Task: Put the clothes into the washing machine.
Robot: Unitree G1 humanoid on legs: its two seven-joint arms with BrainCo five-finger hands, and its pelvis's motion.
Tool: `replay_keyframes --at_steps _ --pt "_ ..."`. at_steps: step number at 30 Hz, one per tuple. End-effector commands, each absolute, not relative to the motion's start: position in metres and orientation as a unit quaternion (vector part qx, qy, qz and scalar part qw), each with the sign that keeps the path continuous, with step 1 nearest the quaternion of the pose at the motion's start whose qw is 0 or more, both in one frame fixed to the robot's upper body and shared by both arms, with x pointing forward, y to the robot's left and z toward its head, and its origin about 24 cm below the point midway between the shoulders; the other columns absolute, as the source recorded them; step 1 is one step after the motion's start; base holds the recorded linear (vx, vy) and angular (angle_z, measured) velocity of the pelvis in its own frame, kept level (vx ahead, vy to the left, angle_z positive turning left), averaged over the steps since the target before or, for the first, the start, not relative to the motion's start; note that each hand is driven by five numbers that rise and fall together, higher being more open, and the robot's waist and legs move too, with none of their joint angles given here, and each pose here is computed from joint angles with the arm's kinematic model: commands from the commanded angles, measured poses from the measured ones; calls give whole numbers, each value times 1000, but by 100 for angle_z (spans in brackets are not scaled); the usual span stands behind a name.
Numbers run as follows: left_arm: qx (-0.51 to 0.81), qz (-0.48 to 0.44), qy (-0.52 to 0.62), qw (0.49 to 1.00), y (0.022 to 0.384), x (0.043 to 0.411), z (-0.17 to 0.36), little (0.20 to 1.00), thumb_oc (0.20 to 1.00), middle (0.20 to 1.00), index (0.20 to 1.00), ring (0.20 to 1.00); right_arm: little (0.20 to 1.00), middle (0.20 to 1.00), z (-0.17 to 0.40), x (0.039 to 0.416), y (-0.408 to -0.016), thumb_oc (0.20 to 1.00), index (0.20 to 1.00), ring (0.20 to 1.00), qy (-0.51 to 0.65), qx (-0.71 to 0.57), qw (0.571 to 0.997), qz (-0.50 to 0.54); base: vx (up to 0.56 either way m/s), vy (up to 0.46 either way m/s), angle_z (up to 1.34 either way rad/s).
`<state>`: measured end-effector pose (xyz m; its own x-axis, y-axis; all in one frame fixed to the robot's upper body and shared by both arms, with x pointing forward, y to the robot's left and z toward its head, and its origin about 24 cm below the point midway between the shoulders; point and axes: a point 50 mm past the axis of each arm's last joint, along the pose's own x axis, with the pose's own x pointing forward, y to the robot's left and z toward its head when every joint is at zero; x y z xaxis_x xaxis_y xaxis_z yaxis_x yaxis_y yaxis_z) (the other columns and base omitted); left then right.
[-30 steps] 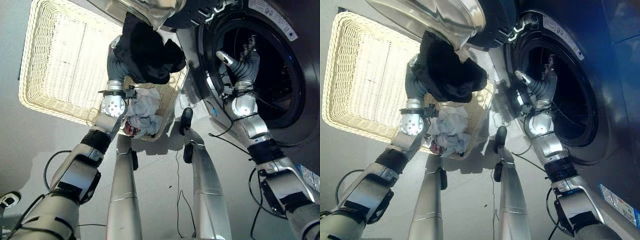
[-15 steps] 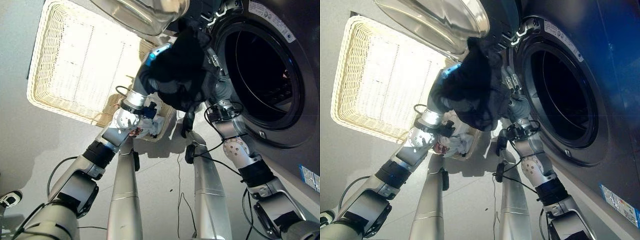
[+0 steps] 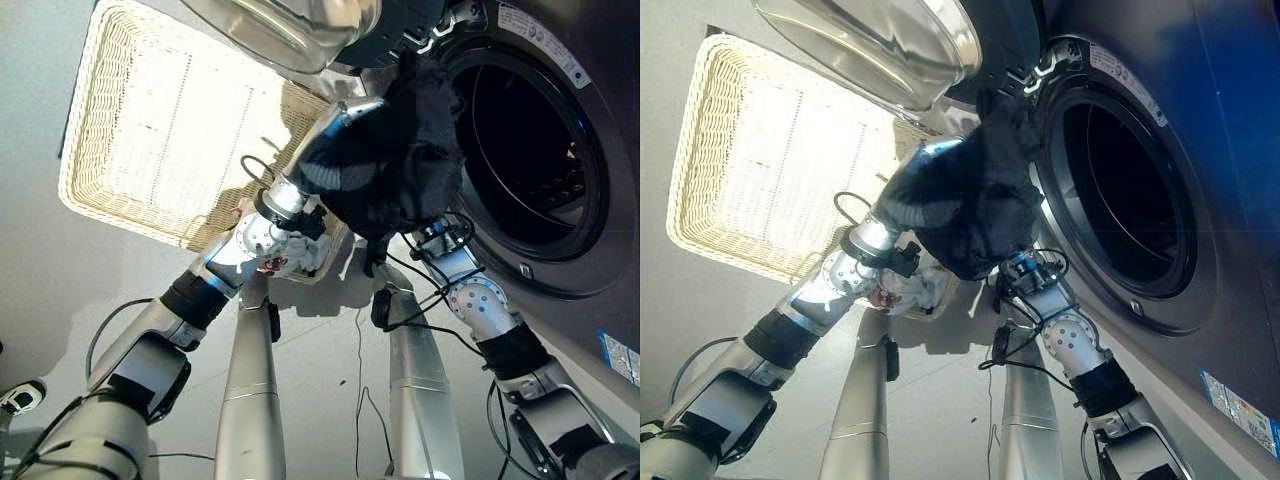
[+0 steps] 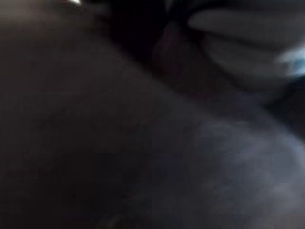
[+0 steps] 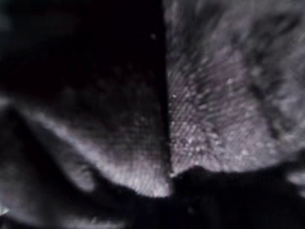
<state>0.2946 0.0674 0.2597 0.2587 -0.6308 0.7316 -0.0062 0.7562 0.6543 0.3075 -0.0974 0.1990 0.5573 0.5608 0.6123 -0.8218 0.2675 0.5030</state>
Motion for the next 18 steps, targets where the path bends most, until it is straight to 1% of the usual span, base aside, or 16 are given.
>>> replay_keyframes --at_steps 1,6,11,14,18 --pt "311 -226 -650 656 39 267 271 200 200 200 200 200 1000 1000 229 270 -66 1000 1000 1000 -181 388 683 591 0 0 0" --pt "368 -171 -659 633 45 276 271 200 200 200 200 200 1000 1000 226 269 -66 1000 1000 1000 -172 383 672 610 0 0 0" --pt "393 -114 -665 624 57 284 274 200 200 200 200 200 1000 1000 225 271 -70 1000 1000 1000 -170 387 667 613 0 0 0" --pt "407 -91 -667 618 61 287 275 200 200 200 200 200 1000 1000 224 272 -70 1000 1000 1000 -170 389 663 617 6 6 7" --pt "419 -83 -665 613 63 289 275 200 200 200 200 200 1000 1000 224 271 -72 1000 1000 1000 -171 390 659 620 2 2 1"
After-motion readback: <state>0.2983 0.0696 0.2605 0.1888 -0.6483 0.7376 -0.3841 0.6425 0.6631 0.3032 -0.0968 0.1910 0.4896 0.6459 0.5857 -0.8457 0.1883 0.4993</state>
